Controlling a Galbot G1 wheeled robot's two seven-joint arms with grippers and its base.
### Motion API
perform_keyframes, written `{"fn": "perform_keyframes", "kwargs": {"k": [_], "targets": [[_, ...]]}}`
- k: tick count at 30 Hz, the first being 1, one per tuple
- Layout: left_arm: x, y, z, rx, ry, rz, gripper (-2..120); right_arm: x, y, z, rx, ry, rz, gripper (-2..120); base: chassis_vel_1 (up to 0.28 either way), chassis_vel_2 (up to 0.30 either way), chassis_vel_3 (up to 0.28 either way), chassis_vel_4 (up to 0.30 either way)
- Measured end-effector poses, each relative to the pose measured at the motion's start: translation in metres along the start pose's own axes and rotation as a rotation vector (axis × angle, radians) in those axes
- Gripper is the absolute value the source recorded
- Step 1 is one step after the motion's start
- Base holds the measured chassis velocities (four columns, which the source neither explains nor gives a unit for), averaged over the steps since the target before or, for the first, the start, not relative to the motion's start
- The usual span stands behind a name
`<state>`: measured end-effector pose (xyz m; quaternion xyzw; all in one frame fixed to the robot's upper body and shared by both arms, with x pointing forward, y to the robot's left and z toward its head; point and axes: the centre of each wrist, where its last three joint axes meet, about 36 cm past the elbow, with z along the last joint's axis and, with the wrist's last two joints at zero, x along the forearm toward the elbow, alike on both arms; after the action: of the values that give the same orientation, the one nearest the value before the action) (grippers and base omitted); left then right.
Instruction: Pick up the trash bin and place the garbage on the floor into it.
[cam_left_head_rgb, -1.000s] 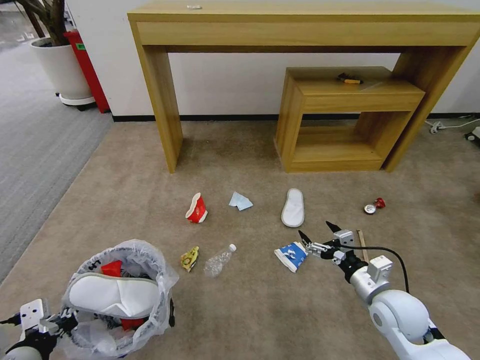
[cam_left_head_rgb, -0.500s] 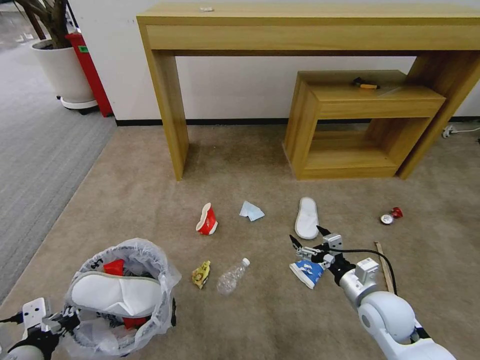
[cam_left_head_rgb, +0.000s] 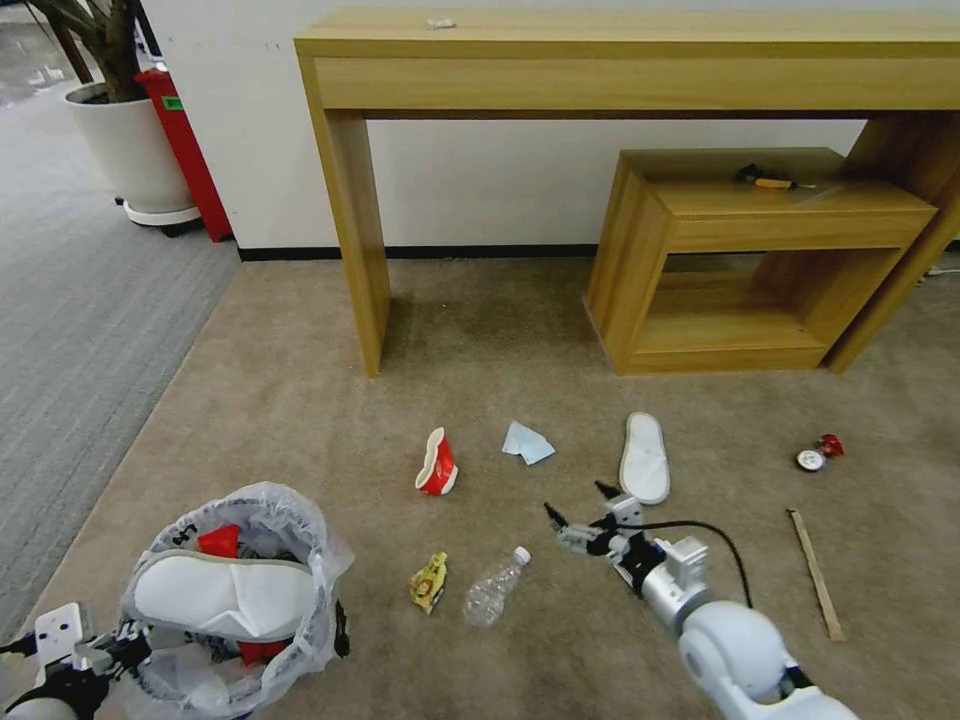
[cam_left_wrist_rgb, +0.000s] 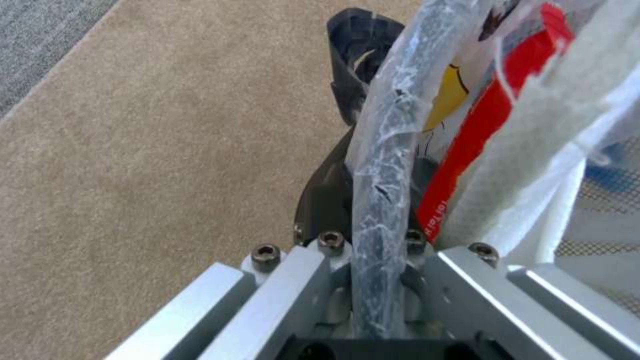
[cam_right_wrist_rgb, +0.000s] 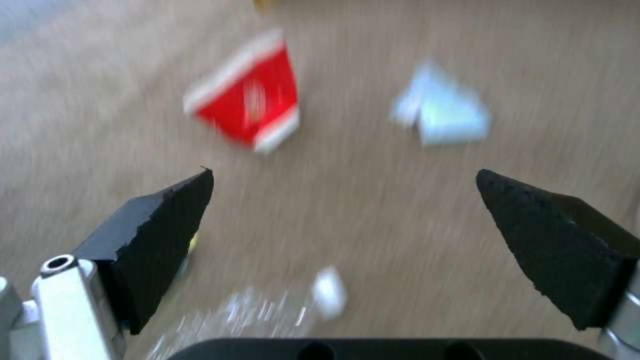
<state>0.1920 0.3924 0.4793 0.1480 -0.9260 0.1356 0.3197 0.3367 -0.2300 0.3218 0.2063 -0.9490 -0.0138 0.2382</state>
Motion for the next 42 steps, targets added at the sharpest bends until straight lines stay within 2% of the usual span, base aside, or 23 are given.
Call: {"fn": "perform_keyframes", "kwargs": {"k": [1, 2, 3, 6, 11, 12, 16, 22, 34, 40, 41, 42], "targets": [[0.000, 0.000, 0.000, 0.001, 0.000, 0.000, 0, -0.003, 0.005, 0.003, -0.030, 0.048, 0.013, 100, 0.000, 0.000, 0.000, 0.000], [0.000, 0.000, 0.000, 0.001, 0.000, 0.000, 0, -0.003, 0.005, 0.003, -0.030, 0.048, 0.013, 100, 0.000, 0.000, 0.000, 0.000], [0.000, 0.001, 0.000, 0.002, 0.000, 0.000, 0, -0.010, 0.012, 0.008, -0.076, 0.121, 0.030, 100, 0.000, 0.000, 0.000, 0.000], [0.000, 0.000, 0.001, 0.005, 0.001, 0.000, 0, -0.029, 0.018, 0.013, -0.155, 0.219, 0.083, 100, 0.000, 0.000, 0.000, 0.000], [-0.002, -0.001, 0.002, 0.006, 0.004, 0.002, 0, -0.044, 0.020, 0.009, -0.232, 0.273, 0.103, 100, 0.000, 0.000, 0.000, 0.000], [-0.003, -0.002, 0.003, 0.007, 0.005, 0.006, 0, -0.054, 0.021, 0.003, -0.288, 0.306, 0.105, 100, 0.000, 0.000, 0.000, 0.000], [-0.005, -0.005, 0.004, 0.006, 0.005, 0.009, 0, -0.069, 0.024, -0.005, -0.360, 0.360, 0.111, 100, 0.000, 0.000, 0.000, 0.000], [-0.005, -0.007, 0.005, 0.003, 0.006, 0.009, 0, -0.090, 0.041, -0.010, -0.461, 0.473, 0.145, 100, 0.000, 0.000, 0.000, 0.000], [-0.005, -0.008, 0.006, 0.006, 0.006, 0.008, 0, -0.136, 0.056, -0.012, -0.527, 0.546, 0.149, 100, 0.000, 0.000, 0.000, 0.000], [-0.005, -0.007, 0.006, 0.005, 0.005, 0.004, 0, -0.144, 0.059, -0.009, -0.536, 0.561, 0.141, 99, 0.000, 0.000, 0.000, 0.000], [-0.005, -0.007, 0.006, 0.005, 0.005, 0.005, 0, -0.145, 0.059, -0.008, -0.538, 0.564, 0.140, 96, 0.000, 0.000, 0.000, 0.000], [-0.005, -0.007, 0.006, 0.002, 0.004, 0.011, 0, -0.147, 0.059, -0.005, -0.543, 0.569, 0.139, 89, 0.000, 0.000, 0.000, 0.000]]}}
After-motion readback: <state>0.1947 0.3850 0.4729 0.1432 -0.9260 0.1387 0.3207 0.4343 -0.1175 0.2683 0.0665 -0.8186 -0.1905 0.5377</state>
